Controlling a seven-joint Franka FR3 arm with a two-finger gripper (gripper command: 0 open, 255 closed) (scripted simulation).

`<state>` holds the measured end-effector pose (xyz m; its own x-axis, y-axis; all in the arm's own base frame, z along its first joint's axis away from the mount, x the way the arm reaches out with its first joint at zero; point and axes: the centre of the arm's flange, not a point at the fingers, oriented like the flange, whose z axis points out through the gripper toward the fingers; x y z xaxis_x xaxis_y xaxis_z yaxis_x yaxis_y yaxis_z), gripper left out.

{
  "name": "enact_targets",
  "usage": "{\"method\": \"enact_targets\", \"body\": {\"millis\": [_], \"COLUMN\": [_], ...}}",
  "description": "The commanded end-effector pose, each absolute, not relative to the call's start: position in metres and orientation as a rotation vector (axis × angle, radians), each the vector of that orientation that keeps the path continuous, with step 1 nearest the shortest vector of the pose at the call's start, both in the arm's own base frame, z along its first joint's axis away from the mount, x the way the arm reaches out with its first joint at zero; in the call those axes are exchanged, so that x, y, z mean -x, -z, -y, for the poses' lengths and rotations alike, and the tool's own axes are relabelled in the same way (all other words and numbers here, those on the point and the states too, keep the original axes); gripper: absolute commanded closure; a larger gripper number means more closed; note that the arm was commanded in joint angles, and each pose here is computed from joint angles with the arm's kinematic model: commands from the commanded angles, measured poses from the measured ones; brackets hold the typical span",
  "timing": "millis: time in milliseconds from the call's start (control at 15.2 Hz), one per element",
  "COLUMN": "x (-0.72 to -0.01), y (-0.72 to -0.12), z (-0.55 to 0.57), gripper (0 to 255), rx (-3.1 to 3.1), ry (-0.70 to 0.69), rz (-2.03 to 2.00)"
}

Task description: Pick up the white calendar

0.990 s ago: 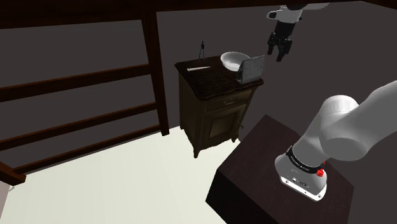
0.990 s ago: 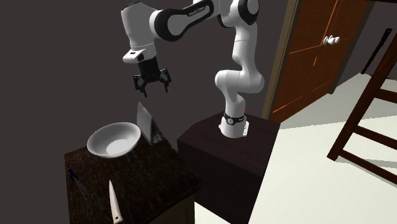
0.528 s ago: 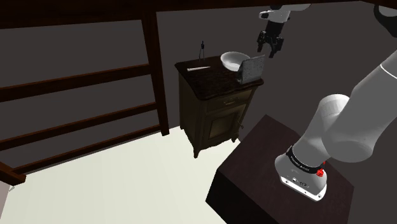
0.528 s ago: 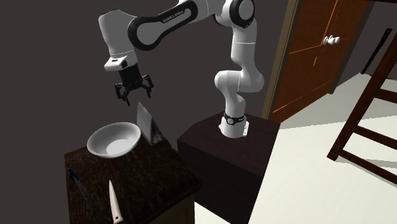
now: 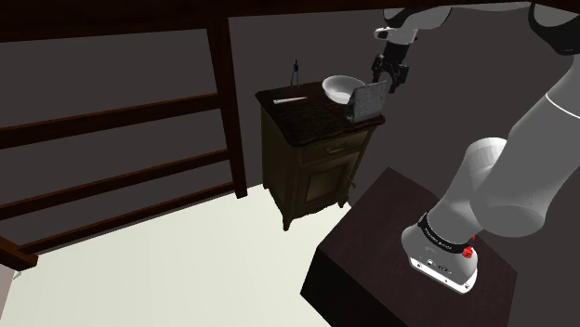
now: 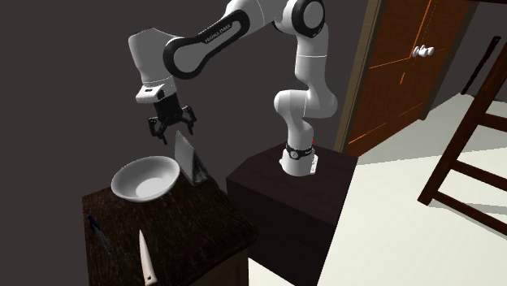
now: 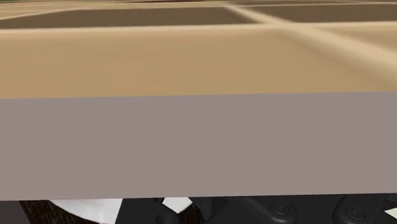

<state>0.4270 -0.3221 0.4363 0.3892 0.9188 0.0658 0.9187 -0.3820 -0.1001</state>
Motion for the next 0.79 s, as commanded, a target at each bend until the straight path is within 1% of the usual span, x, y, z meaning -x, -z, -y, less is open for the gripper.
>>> {"method": "enact_targets", "body": {"millis": [0,594,726], "x": [-0.426,-0.427,-0.427], "y": [-0.435,-0.434,-0.445], "z": [0.322,0.322,0.322], "gripper": [255,255,255], "rx": [2.517,2.516,2.516], "ry": [-0.001,-0.001,-0.001], "rz": [1.673,1.673,1.673]}}
